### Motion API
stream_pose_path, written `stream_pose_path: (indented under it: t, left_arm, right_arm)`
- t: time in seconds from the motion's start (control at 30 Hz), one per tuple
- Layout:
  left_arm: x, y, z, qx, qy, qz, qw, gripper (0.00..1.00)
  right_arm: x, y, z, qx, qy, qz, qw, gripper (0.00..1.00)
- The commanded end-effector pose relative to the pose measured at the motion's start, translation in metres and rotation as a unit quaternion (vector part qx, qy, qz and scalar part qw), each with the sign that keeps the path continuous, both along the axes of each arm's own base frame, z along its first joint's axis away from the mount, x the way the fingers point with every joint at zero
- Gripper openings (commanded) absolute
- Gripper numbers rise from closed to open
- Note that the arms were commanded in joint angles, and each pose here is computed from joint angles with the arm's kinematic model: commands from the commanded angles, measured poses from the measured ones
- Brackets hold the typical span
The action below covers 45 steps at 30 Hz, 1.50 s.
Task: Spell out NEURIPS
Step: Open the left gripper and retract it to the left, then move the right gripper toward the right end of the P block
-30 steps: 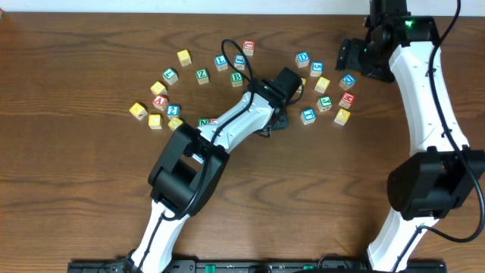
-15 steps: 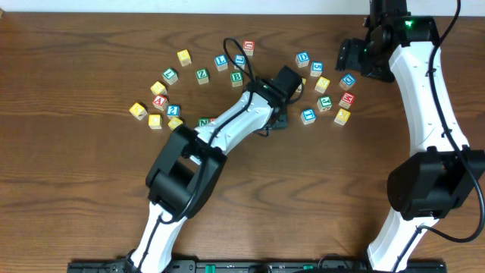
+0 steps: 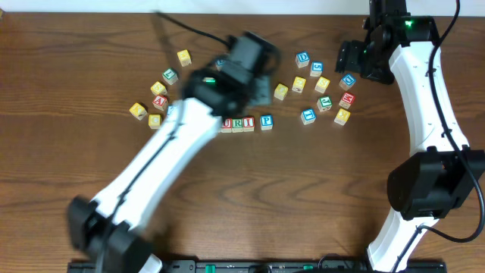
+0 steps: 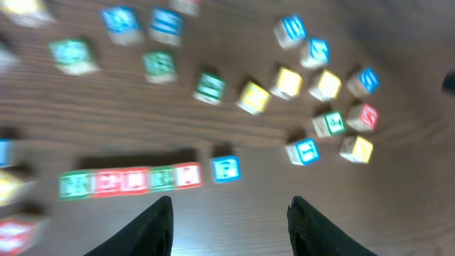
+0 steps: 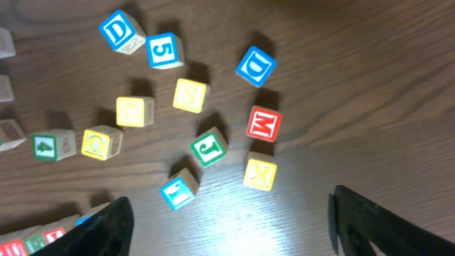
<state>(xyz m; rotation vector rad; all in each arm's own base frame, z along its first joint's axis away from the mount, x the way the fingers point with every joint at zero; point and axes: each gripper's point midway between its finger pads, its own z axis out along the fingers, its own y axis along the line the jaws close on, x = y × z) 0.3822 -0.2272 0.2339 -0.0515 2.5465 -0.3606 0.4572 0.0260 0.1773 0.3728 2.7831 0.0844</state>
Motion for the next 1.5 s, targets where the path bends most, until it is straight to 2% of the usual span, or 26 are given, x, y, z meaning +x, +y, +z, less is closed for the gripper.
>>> stream_pose_path:
  t: [0.0,0.13,0.2,0.37,0.43,0.6,0.8,1.0,1.47]
  left_arm:
    - [0.001,0.056,0.031,0.004,-0.022,0.043,0.999,0.51]
    - [-0.004,0.117,0.044,0.010,-0.015,0.108,0.994,0.51]
    - [-0.005,0.145,0.043,0.020,-0.007,0.133,0.991,0.51]
    - [-0.006,0.180,0.035,0.036,0.016,0.159,0.987,0.51]
    - [-0.006,0.186,0.033,0.038,0.021,0.155,0.987,0.51]
    - [-0.004,0.198,0.031,0.033,0.026,0.164,0.986,0.51]
    - [-0.001,0.201,0.024,0.035,0.034,0.167,0.985,0.51]
    - [0.000,0.201,0.018,0.037,0.044,0.167,0.984,0.51]
    - [-0.002,0.201,0.016,0.039,0.050,0.167,0.984,0.51]
  right_arm:
    - [-0.001,0.019,-0.004,0.024,0.009,0.027,0.999,0.79]
    - [-0.007,0.043,-0.012,0.030,0.018,0.053,0.998,0.71]
    - [-0.010,0.060,-0.019,0.029,0.022,0.071,0.997,0.62]
    - [-0.020,0.098,-0.037,0.029,0.030,0.114,0.993,0.50]
    - [-0.026,0.113,-0.045,0.030,0.034,0.126,0.991,0.49]
    - [-0.035,0.140,-0.057,0.035,0.039,0.138,0.989,0.38]
    - [-0.046,0.171,-0.068,0.045,0.037,0.168,0.984,0.20]
    - [-0.049,0.184,-0.078,0.053,0.034,0.160,0.985,0.01]
    - [-0.067,0.175,-0.114,0.048,0.066,0.135,0.988,0.01]
